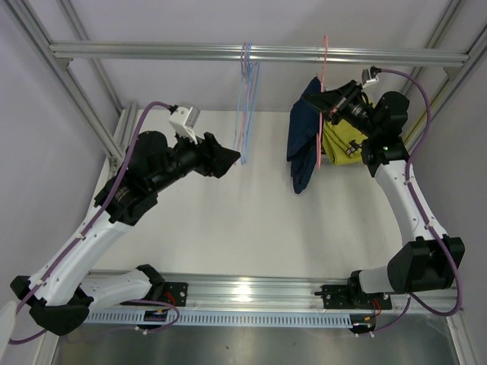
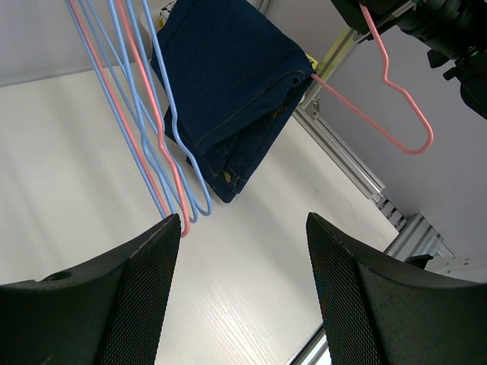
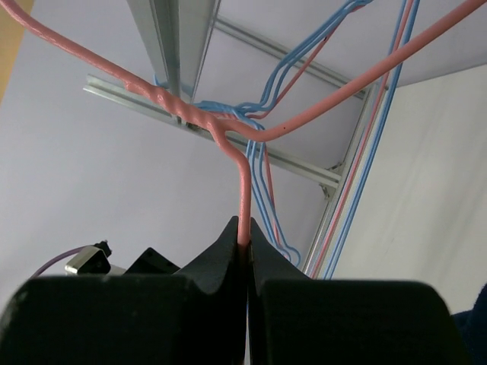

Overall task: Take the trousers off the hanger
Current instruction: Pick up the hanger from the clothesline.

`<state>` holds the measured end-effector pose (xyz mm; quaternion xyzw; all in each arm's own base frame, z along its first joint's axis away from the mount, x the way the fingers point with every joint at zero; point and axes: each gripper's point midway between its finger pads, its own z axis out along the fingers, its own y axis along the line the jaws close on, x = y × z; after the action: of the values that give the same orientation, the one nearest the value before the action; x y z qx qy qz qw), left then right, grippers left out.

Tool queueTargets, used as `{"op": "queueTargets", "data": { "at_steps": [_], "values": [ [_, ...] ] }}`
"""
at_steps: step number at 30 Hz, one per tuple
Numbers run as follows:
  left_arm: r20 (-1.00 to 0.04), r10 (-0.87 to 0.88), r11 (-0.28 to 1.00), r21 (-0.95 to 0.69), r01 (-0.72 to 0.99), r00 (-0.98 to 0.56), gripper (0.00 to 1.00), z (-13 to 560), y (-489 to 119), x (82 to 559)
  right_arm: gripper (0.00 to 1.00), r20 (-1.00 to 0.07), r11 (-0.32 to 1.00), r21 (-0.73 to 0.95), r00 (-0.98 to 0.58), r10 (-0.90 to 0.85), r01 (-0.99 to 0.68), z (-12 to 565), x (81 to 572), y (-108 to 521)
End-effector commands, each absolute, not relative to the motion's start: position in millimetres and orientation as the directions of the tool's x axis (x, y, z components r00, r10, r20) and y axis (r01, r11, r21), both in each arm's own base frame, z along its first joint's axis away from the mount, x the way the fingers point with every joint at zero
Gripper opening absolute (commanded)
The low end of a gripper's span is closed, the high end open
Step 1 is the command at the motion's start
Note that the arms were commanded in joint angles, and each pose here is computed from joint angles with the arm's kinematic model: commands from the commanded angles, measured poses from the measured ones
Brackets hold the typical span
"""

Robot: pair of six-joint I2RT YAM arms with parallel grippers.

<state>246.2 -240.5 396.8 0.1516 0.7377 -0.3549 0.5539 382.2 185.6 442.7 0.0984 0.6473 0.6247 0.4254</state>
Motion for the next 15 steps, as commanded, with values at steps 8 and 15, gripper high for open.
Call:
{"op": "queueTargets", "data": {
  "at_steps": [8, 15],
  "values": [
    [-0.953, -0.165, 0.671, -0.298, 0.679, -0.256, 0.76, 402.8, -247.5, 241.9, 0.00, -0.693, 0.231, 0.614, -0.375, 0.615, -0.755, 557.4, 271.1, 197.3],
    [-0.983, -0.110, 0.716, -0.181, 0.674, -0.148, 0.83, 391.2, -259.4, 236.0, 0.00, -0.681, 0.286, 0.602, -0.292, 0.672, -0.746, 583.4, 249.5, 192.5]
  ]
}}
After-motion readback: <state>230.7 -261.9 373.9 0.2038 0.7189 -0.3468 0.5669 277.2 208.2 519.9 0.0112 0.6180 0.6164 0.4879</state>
